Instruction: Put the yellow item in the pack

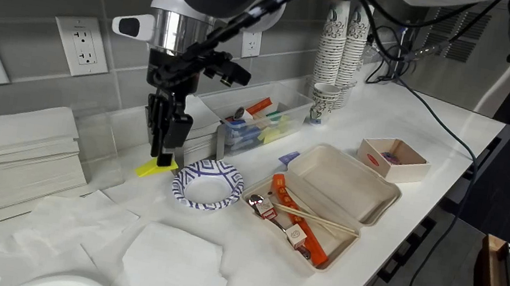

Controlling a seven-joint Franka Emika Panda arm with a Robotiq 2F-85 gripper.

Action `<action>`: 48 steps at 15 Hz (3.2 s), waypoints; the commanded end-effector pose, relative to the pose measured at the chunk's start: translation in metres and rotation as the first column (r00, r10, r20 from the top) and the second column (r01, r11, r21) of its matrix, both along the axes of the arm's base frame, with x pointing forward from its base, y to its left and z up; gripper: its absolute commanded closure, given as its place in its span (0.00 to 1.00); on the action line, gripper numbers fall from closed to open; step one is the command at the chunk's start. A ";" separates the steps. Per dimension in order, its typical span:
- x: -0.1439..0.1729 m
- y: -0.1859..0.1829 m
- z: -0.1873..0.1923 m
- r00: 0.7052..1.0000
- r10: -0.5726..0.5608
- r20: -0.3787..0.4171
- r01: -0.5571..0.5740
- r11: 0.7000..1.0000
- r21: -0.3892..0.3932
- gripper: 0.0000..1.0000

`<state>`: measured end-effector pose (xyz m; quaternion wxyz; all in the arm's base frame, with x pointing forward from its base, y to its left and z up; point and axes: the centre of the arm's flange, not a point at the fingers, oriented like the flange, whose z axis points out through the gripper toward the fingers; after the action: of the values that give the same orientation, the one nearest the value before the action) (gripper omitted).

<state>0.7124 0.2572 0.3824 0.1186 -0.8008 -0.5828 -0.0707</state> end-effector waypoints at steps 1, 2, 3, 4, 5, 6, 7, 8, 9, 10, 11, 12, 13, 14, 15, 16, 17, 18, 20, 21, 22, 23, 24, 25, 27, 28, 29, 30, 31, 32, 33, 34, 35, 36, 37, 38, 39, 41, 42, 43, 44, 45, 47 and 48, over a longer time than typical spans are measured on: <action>-0.076 -0.023 -0.012 0.995 -0.095 -0.010 0.095 0.996 0.001 0.92; -0.080 -0.026 -0.014 0.991 -0.133 -0.027 0.133 0.991 -0.008 0.92; -0.085 -0.029 -0.017 0.985 -0.167 -0.044 0.167 0.986 -0.007 0.92; -0.092 -0.031 -0.019 0.978 -0.198 -0.067 0.198 0.980 -0.019 0.92; -0.099 -0.034 -0.021 0.972 -0.217 -0.093 0.215 0.976 -0.028 0.92; -0.107 -0.038 -0.023 0.965 -0.237 -0.114 0.233 0.971 -0.041 0.92; -0.116 -0.043 -0.026 0.959 -0.252 -0.128 0.245 0.967 -0.067 0.92; -0.125 -0.048 -0.029 0.955 -0.263 -0.138 0.254 0.964 -0.076 0.92; -0.133 -0.054 -0.032 0.950 -0.275 -0.148 0.262 0.960 -0.100 0.92; -0.142 -0.063 -0.036 0.948 -0.283 -0.145 0.263 0.955 -0.138 0.92; -0.150 -0.073 -0.042 0.950 -0.285 -0.131 0.262 0.950 -0.169 0.92; -0.158 -0.084 -0.047 0.947 -0.288 -0.139 0.259 0.946 -0.197 0.92; -0.167 -0.097 -0.053 0.941 -0.303 -0.151 0.265 0.937 -0.229 0.92; -0.114 -0.071 -0.043 0.946 -0.277 -0.168 0.248 0.953 -0.177 0.67; -0.123 -0.081 -0.048 0.941 -0.289 -0.177 0.253 0.947 -0.198 0.67; -0.130 -0.088 -0.051 0.938 -0.297 -0.181 0.258 0.943 -0.209 0.67; -0.134 -0.091 -0.051 0.936 -0.300 -0.183 0.260 0.941 -0.215 0.67; -0.137 -0.091 -0.051 0.936 -0.300 -0.183 0.259 0.941 -0.217 0.67; -0.138 -0.091 -0.049 0.937 -0.299 -0.180 0.259 0.941 -0.217 0.67; -0.138 -0.091 -0.049 0.937 -0.299 -0.180 0.259 0.941 -0.217 0.67; -0.138 -0.091 -0.049 0.937 -0.299 -0.180 0.259 0.941 -0.217 0.67; -0.138 -0.091 -0.049 0.937 -0.299 -0.180 0.259 0.941 -0.217 0.92; -0.132 -0.092 -0.045 0.935 -0.313 -0.168 0.269 0.932 -0.241 0.92; -0.132 -0.095 -0.046 0.936 -0.314 -0.158 0.268 0.928 -0.257 0.92; -0.138 -0.105 -0.052 0.931 -0.333 -0.153 0.280 0.916 -0.288 0.92; -0.142 -0.112 -0.055 0.926 -0.344 -0.154 0.288 0.910 -0.299 0.92; -0.148 -0.119 -0.057 0.921 -0.352 -0.165 0.292 0.907 -0.303 0.92; -0.152 -0.123 -0.060 0.917 -0.360 -0.171 0.296 0.902 -0.313 0.92; -0.156 -0.128 -0.064 0.912 -0.367 -0.185 0.300 0.902 -0.310 0.92; -0.159 -0.130 -0.067 0.906 -0.376 -0.192 0.308 0.900 -0.309 0.92; -0.161 -0.131 -0.073 0.899 -0.390 -0.198 0.320 0.896 -0.308 0.92; -0.165 -0.130 -0.077 0.893 -0.402 -0.202 0.330 0.891 -0.311 0.92; -0.166 -0.131 -0.082 0.882 -0.427 -0.202 0.353 0.880 -0.320 0.92; -0.169 -0.131 -0.085 0.864 -0.456 -0.211 0.379 0.867 -0.323 0.92; -0.172 -0.132 -0.088 0.849 -0.483 -0.217 0.402 0.855 -0.327 0.92; -0.175 -0.133 -0.090 0.831 -0.507 -0.230 0.423 0.844 -0.330 0.92; -0.178 -0.133 -0.092 0.816 -0.524 -0.243 0.437 0.835 -0.333 0.92; -0.182 -0.133 -0.094 0.793 -0.555 -0.252 0.465 0.818 -0.338 0.92; -0.184 -0.133 -0.095 0.782 -0.575 -0.241 0.484 0.804 -0.345 0.92; -0.185 -0.132 -0.098 0.771 -0.598 -0.222 0.507 0.786 -0.354 0.92; -0.185 -0.132 -0.098 0.760 -0.613 -0.217 0.526 0.776 -0.350 0.92; -0.185 -0.131 -0.099 0.752 -0.630 -0.193 0.547 0.761 -0.349 0.92; -0.187 -0.131 -0.097 0.737 -0.647 -0.195 0.573 0.751 -0.327 0.42; -0.188 -0.132 -0.094 0.736 -0.644 -0.208 0.573 0.757 -0.315 0.39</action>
<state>0.5399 0.1254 0.2824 0.0722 -0.9510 -0.2836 0.0997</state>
